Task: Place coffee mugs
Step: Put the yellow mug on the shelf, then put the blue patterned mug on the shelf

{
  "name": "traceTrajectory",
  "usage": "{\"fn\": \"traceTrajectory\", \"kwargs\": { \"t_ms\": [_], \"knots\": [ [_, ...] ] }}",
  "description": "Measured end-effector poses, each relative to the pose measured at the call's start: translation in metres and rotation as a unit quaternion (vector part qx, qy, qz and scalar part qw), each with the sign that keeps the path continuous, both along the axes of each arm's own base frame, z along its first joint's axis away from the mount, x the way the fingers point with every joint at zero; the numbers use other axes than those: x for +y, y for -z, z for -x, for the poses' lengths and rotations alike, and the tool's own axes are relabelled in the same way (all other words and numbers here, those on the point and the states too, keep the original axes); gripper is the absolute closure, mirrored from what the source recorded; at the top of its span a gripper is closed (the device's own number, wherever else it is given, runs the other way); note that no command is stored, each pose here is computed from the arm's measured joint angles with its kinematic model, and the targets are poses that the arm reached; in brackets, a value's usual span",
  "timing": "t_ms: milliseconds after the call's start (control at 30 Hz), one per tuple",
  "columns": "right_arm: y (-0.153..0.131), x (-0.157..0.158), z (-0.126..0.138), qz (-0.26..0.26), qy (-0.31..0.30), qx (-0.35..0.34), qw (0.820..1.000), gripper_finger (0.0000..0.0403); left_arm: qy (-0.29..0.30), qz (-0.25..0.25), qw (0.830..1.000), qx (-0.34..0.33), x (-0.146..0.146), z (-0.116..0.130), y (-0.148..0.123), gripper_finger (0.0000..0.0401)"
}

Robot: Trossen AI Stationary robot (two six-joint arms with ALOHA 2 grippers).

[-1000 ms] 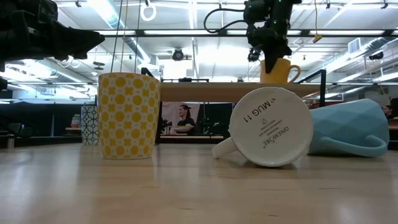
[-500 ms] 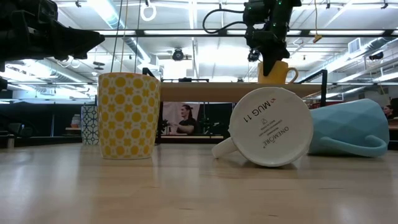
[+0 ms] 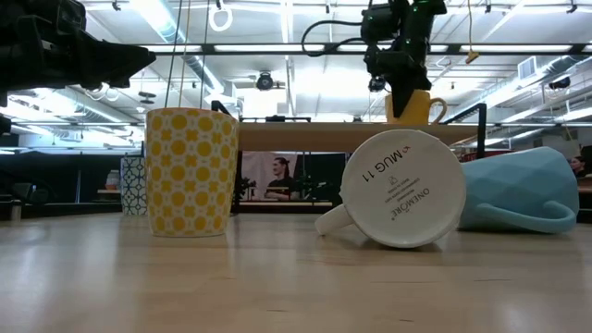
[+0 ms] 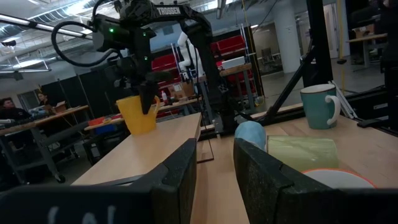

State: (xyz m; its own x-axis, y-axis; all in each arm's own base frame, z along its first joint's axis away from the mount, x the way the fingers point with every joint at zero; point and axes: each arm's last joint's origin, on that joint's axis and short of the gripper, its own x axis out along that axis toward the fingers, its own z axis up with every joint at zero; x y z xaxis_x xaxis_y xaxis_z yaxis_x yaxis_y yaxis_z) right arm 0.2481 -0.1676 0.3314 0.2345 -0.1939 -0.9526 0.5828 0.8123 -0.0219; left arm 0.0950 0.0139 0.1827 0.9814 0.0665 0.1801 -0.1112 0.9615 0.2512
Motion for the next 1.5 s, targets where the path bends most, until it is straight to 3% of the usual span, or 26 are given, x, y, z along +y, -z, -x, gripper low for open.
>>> {"fn": "traceTrajectory", "kwargs": {
  "t_ms": [833, 1167, 1500],
  "knots": [
    [-0.001, 0.0, 0.0, 0.003, 0.0, -0.002, 1.0, 0.0199, 0.0, 0.0, 1.0, 0.0, 0.0, 0.0, 0.0, 0.0287],
    [-0.003, 0.001, 0.001, 0.005, -0.002, -0.005, 1.0, 0.0198, 0.0, 0.0, 1.0, 0.0, 0.0, 0.0, 0.0, 0.0287],
    [-0.049, 0.006, 0.008, 0.048, 0.0, -0.07, 0.996, 0.0199, 0.0, 0.0, 1.0, 0.0, 0.0, 0.0, 0.0, 0.0287]
  ]
}}
